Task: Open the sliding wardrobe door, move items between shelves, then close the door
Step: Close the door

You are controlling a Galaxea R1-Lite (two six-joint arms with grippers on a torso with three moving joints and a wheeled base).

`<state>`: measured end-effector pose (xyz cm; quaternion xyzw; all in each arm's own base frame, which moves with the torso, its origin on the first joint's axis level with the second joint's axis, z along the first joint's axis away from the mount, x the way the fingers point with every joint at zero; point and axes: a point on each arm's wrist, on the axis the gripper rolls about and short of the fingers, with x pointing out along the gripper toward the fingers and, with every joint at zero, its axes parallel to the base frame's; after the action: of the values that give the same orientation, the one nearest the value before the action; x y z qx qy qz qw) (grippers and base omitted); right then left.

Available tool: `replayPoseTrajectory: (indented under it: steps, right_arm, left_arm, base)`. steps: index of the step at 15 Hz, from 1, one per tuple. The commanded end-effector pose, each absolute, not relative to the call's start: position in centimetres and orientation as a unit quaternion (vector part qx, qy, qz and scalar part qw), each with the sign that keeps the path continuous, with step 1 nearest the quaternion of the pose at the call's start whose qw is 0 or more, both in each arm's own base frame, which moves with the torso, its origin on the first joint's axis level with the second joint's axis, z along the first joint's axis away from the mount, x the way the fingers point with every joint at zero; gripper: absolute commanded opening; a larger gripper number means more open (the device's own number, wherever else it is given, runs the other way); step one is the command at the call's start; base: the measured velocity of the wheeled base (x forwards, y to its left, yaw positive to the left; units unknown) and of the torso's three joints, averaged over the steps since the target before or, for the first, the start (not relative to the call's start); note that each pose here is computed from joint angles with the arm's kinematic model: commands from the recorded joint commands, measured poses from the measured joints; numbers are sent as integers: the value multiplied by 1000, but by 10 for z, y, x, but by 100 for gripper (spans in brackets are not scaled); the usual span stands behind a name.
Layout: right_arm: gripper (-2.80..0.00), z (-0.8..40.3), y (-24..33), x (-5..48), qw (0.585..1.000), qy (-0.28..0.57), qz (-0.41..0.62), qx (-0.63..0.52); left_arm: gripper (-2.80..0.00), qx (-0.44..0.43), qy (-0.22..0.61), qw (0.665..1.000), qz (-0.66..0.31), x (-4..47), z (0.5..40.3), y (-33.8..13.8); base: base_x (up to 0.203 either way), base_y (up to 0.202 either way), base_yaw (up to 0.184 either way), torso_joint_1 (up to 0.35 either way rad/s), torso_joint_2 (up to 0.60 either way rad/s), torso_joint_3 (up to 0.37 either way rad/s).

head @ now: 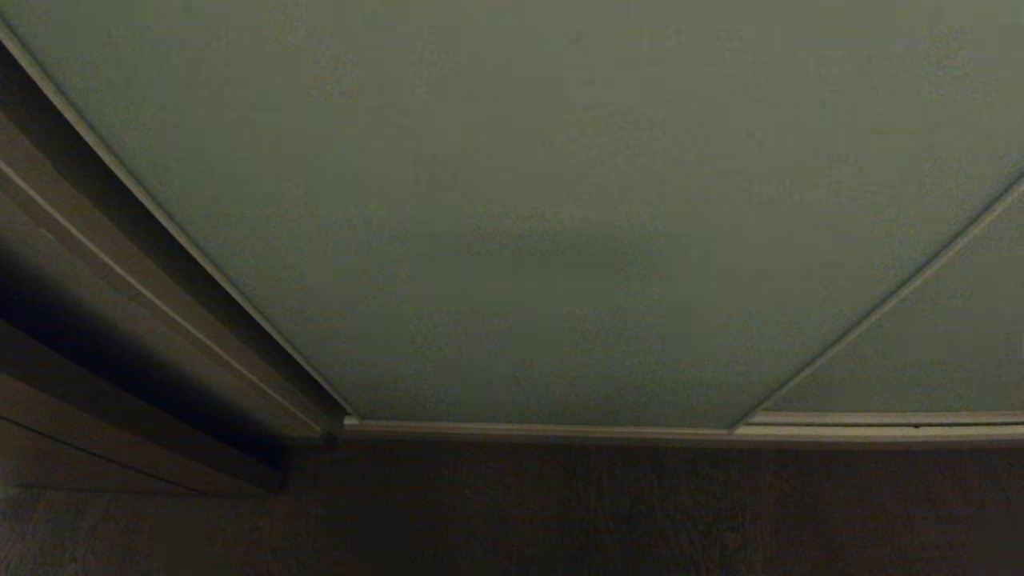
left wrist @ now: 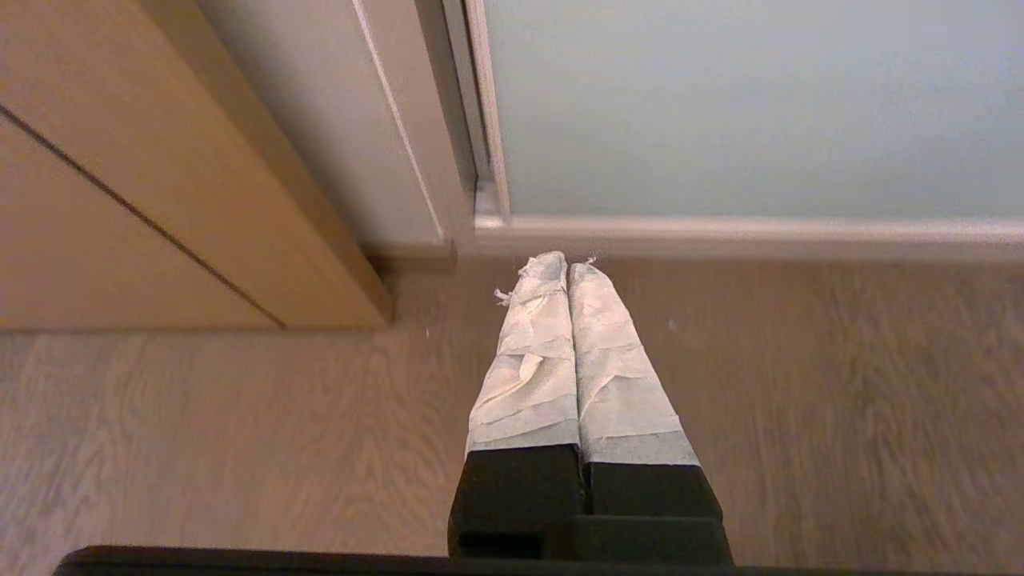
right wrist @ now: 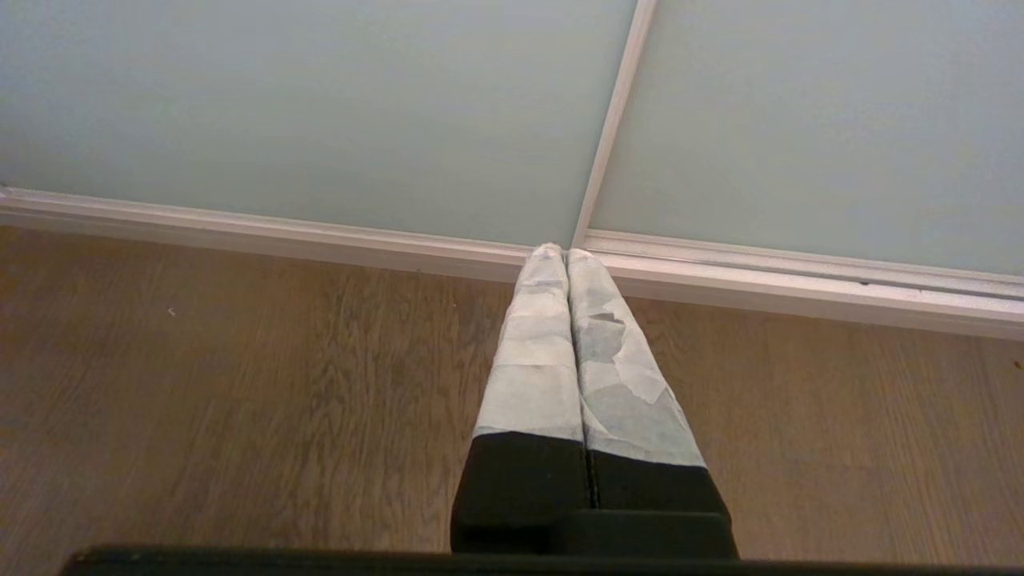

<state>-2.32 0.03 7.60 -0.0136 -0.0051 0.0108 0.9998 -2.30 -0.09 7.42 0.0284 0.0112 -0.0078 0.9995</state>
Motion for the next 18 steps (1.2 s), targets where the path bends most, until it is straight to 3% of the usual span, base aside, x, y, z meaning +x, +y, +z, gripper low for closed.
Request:
replayPoseTrajectory:
  steps: [1,5,8,14,18]
  right_arm:
    - [-280,76,0,-23,1000,-3,11,-14]
    - [-280,76,0,-23,1000,-3,11,-14]
    - [-280,76,0,-23,1000,-3,11,-14]
    - [-280,76,0,-23,1000,-4,11,-14]
    - [-280,76,0,-23,1000,-3,11,-14]
  left_arm:
    - [-280,34,12,999,-7,-24,77,-1]
    - [-280,54,-17,998,-19,-28,119,-1]
    - [-280,40,-68,997,-6,-31,189,-1]
    - [-280,9,-130,983,132,-7,304,5]
    - [-280,-32,-235,941,243,41,371,11]
  base:
    - [0,0,0,0,0,0]
    - [0,0,0,0,0,0]
    - [0,0,0,0,0,0]
    - [0,0,0,0,0,0]
    - [0,0,0,0,0,0]
